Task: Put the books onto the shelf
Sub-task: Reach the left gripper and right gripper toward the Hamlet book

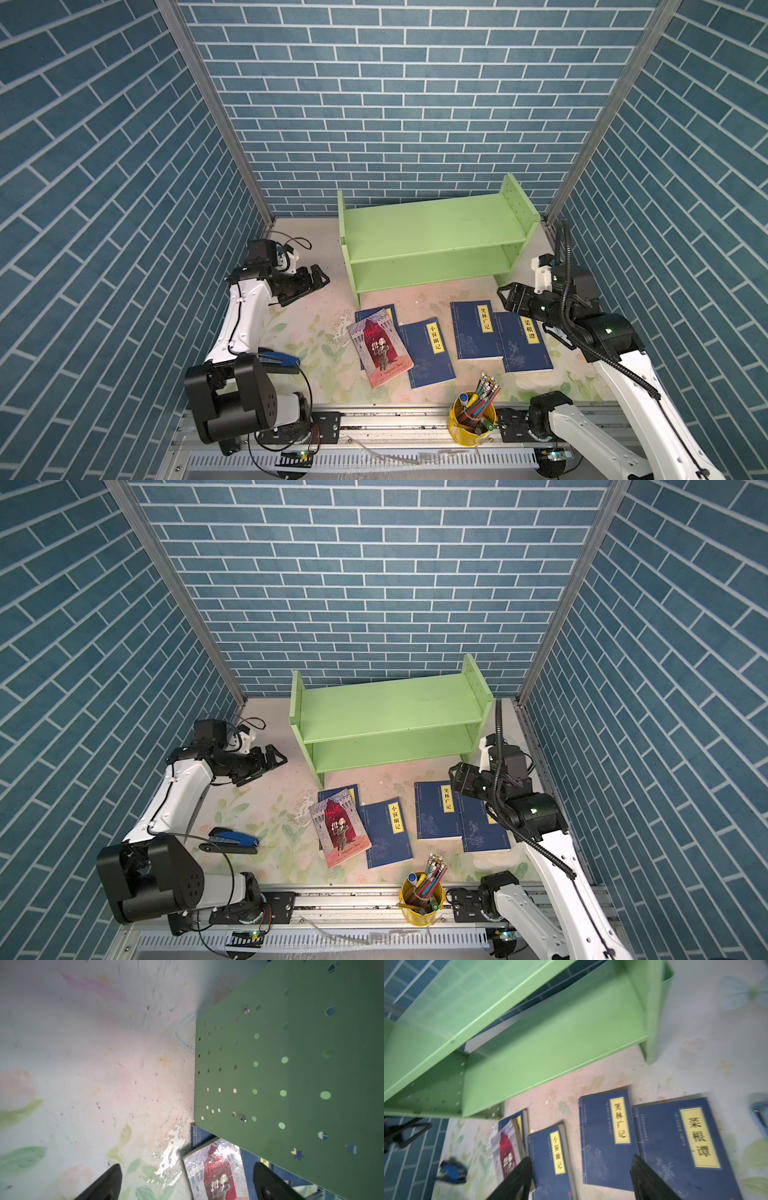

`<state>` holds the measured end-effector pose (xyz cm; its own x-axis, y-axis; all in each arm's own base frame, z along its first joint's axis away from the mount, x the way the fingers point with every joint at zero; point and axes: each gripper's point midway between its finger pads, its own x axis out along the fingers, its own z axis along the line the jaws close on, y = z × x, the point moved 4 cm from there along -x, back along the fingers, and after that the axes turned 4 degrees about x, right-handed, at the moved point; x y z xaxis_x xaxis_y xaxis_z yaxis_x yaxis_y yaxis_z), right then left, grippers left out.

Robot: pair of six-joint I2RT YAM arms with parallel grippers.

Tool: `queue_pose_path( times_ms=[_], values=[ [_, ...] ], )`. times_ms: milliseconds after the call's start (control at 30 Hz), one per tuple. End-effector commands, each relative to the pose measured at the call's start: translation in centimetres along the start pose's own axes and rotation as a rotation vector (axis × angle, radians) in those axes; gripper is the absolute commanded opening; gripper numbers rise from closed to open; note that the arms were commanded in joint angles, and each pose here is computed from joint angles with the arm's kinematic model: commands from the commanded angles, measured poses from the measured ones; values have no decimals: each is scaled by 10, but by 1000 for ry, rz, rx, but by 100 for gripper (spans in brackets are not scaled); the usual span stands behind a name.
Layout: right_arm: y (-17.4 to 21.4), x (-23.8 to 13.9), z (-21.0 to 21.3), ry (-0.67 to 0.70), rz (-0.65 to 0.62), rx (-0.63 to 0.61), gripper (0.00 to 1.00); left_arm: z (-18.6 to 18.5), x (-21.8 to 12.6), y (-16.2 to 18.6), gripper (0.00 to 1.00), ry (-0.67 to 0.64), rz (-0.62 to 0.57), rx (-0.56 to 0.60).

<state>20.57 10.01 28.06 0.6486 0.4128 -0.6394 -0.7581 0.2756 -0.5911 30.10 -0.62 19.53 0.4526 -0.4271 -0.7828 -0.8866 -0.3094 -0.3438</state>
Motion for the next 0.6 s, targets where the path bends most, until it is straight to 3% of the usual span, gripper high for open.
queue_pose_path(
  times_ms=[0,133,267,567],
  values=[
    [16,-7,34,-143,99,-53,73,-6,3,25,100,93,55,-112],
    [30,0,70,-252,203,-127,71,-8,11,43,100,158,45,-169],
    [51,20,103,-272,301,-220,69,2,21,64,100,137,73,-241],
    [96,62,146,-315,503,-308,69,7,46,96,97,143,138,-207]
  ],
)
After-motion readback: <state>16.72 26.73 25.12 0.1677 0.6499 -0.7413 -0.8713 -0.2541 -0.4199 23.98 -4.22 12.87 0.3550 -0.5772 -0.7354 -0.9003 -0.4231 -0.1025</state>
